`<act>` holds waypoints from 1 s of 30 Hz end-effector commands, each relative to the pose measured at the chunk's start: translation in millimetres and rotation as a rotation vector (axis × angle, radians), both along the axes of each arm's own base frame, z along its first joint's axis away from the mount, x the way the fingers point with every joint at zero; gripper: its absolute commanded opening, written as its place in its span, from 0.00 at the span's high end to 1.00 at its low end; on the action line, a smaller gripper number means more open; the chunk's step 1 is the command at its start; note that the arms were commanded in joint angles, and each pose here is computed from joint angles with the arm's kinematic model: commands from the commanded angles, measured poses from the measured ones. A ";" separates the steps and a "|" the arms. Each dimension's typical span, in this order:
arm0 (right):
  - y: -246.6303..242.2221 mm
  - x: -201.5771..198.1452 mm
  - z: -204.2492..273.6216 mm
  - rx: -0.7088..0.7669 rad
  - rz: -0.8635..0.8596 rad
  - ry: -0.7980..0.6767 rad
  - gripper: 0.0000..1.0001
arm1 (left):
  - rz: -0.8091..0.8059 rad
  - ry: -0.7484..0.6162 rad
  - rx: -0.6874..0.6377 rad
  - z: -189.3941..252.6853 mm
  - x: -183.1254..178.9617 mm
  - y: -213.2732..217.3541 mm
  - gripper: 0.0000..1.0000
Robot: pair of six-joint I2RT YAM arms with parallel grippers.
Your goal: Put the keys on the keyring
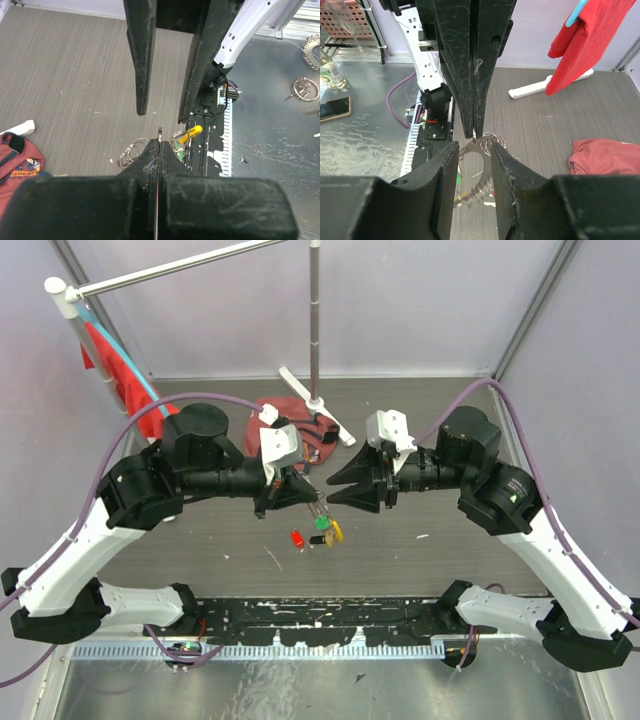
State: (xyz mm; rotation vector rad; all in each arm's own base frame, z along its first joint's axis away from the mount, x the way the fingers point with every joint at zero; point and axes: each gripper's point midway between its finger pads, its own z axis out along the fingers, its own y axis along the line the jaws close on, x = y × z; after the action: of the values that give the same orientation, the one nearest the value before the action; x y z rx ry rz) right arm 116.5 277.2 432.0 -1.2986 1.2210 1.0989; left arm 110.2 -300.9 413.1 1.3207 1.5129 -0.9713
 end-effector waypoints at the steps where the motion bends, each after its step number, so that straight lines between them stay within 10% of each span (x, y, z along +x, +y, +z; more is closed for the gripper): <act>1: 5.5 -3.6 7.3 0.035 0.038 0.000 0.62 | -0.043 -0.013 -0.044 15.1 -8.3 -1.2 1.00; 19: 13.9 -6.2 -1.5 0.009 0.098 0.039 0.72 | -0.057 -0.010 -0.044 13.6 -8.9 -4.4 1.00; 30: 13.4 -6.2 0.4 0.016 0.099 0.025 0.99 | -0.057 -0.027 -0.071 18.4 -10.2 -2.9 0.99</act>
State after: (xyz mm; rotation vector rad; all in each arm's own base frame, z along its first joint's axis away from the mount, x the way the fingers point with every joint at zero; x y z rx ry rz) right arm 113.2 290.5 415.5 -1.3555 1.2527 1.2050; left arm 106.1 -303.7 410.9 1.3439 1.5105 -0.9991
